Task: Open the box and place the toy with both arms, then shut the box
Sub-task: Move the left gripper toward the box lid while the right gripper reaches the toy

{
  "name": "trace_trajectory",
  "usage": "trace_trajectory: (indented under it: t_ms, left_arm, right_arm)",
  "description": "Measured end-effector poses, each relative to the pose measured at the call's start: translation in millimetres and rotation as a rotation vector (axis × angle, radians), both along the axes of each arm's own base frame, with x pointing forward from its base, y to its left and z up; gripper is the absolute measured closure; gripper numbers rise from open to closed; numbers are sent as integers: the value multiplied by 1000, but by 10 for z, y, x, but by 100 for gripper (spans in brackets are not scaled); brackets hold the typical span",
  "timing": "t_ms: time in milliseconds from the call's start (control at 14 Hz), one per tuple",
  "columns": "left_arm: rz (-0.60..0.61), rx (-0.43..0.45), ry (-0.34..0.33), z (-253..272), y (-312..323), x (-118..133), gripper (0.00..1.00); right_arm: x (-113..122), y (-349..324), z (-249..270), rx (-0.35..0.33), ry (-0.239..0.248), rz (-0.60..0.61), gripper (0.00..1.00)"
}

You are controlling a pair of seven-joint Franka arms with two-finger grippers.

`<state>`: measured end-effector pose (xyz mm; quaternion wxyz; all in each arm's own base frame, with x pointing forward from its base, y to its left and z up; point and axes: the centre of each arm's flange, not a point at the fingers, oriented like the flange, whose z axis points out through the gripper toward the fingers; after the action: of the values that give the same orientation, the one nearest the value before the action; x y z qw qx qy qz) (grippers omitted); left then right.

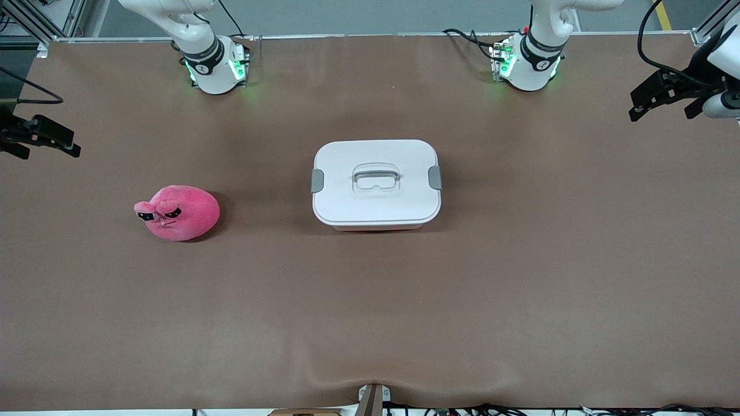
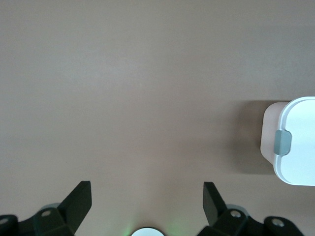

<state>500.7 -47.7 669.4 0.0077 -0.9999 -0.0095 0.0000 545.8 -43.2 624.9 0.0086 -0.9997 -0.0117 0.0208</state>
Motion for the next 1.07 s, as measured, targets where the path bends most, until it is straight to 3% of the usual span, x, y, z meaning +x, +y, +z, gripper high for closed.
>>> trace_trajectory:
  t_ms: [1074]
  left_arm:
    - [1, 0, 1, 21, 3, -7, 0]
  right_arm:
    - [23, 27, -47, 0, 5, 5, 0]
